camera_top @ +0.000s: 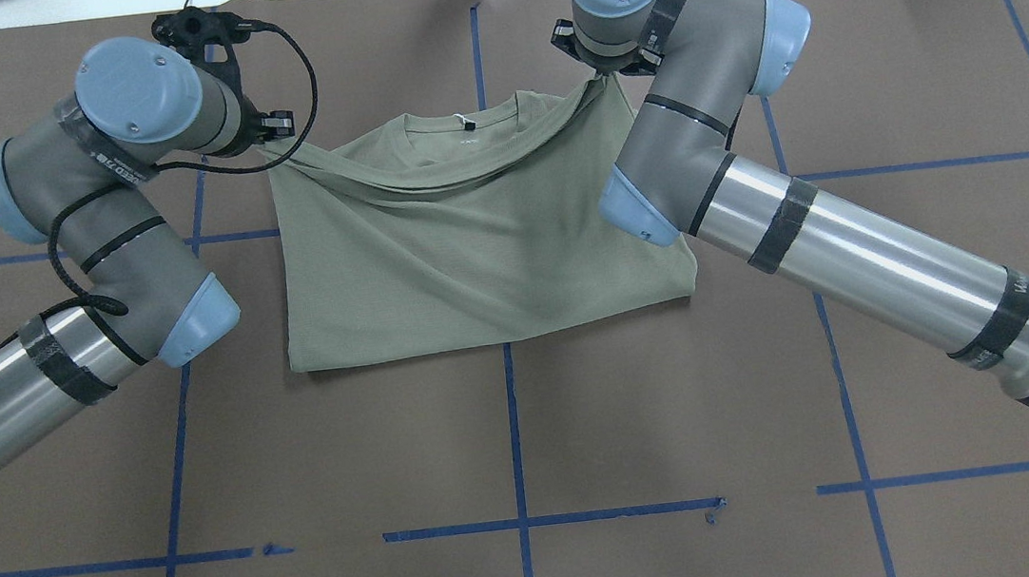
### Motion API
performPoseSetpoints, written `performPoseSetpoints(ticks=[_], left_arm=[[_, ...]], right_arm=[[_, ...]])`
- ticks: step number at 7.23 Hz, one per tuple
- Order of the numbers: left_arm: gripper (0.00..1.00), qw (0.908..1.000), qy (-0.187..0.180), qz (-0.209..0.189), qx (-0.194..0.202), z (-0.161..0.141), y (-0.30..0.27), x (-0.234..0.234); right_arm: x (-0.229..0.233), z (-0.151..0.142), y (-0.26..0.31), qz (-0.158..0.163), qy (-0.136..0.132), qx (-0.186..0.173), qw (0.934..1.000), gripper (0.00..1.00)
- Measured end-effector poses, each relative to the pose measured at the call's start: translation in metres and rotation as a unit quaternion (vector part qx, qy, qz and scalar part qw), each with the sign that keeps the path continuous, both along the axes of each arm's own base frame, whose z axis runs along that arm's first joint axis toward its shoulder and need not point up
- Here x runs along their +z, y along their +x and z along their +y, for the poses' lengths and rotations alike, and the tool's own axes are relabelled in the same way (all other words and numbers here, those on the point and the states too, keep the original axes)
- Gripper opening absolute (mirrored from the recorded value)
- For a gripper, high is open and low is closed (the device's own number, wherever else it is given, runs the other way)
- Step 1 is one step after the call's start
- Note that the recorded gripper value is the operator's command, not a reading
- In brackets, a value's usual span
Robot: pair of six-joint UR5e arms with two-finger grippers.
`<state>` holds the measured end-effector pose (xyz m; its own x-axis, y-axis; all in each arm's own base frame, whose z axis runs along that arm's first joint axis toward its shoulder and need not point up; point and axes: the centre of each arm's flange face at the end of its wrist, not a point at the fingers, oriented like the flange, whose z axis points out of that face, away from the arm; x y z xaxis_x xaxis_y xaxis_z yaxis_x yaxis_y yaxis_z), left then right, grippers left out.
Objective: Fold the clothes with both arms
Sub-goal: 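Carry the hem over the shirt toward the collar with both grippers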
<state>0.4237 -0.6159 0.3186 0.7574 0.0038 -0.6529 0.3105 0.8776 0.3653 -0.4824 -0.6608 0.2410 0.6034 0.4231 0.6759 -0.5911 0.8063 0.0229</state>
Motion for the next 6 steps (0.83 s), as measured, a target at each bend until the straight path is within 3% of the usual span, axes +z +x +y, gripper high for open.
performPoseSetpoints(ticks=[5,6], left_arm=[[0.0,0.9999,0.004,-0.013,0.009,-0.017,0.016,0.026],[0.5,0.9999,0.005,-0.013,0.009,-0.017,0.016,0.026]], right_arm=[[0.03,-0.016,0.008,0.034,0.002,-0.021,0.9992,0.0],[0.031,-0.016,0.009,0.036,0.003,-0.023,0.9991,0.99]])
